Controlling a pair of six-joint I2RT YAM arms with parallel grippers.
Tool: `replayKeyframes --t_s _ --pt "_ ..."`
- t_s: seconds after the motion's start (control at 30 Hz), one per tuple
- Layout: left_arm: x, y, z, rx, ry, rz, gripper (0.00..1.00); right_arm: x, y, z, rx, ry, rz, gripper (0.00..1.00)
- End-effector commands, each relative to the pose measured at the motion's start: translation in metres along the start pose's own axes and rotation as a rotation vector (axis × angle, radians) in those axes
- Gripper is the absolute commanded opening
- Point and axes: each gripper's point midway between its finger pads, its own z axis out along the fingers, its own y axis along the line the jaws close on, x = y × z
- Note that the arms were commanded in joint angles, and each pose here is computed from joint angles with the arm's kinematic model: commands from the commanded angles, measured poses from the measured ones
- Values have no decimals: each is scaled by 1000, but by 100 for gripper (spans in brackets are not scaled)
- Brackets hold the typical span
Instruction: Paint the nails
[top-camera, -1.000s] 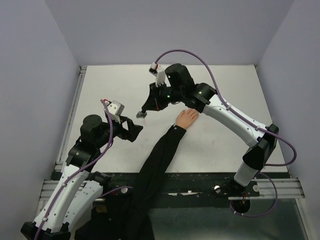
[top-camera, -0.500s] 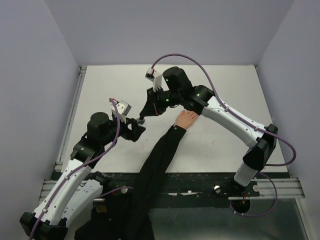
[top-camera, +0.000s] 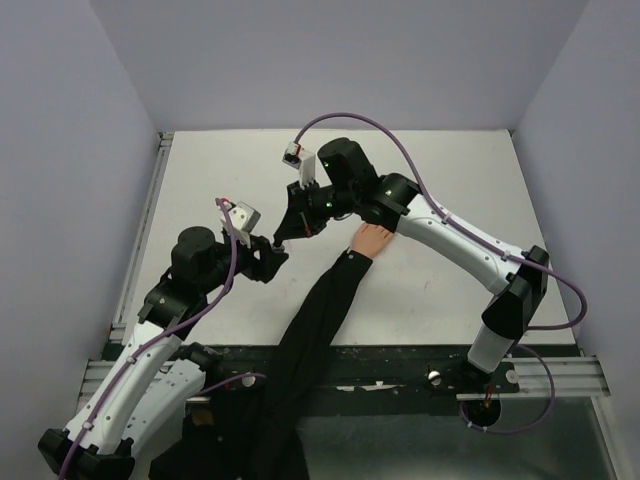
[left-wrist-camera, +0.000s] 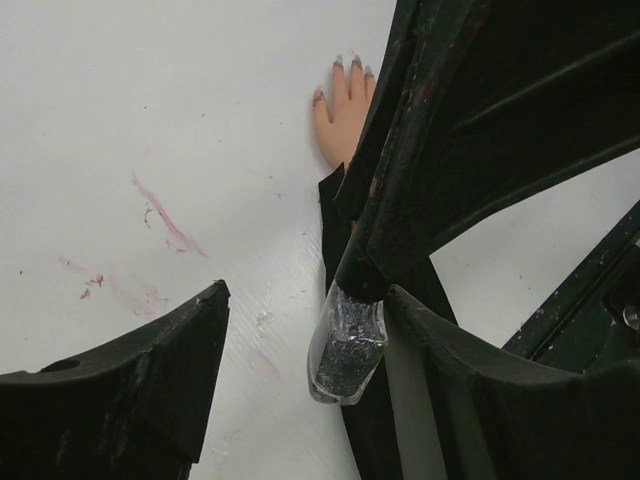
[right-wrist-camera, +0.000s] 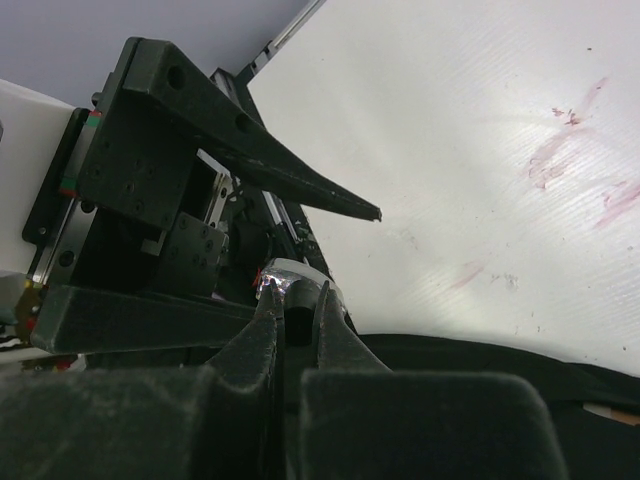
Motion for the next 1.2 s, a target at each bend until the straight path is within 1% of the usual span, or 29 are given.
replayKeyframes --t_s 0.0,0.03,0.07,0.17,0.3,0.53,0.73,0.83,0.9,1.0,1.17 --pt "-11 -8 -2 34 -49 13 64 3 11 11 -59 18 4 1" --pt "-11 -9 -2 40 -49 14 58 3 11 11 -61 17 6 1" --pt "-11 -10 -3 44 -51 15 56 1 11 11 -59 11 5 1" --pt "-11 -12 -3 55 -51 14 55 -3 10 9 -44 -13 1 1" --pt "-11 -17 -3 84 -48 17 57 -8 7 6 -15 -33 -3 1" --pt "-9 -23 -4 120 -40 17 68 -11 4 0 22 -55 -13 1" --pt "-7 -19 -3 97 -30 16 67 -13 4 -5 38 -66 -22 1" --pt "-7 -18 -3 95 -29 17 61 -13 4 -5 44 -68 -26 1" --pt "-6 -18 -3 93 -28 18 56 -14 4 -7 45 -70 -28 1" --pt "-8 -19 -3 98 -32 21 44 -13 4 -8 49 -69 -30 1" --pt "-7 -22 -4 115 -32 23 32 -14 2 -8 60 -77 -31 1"
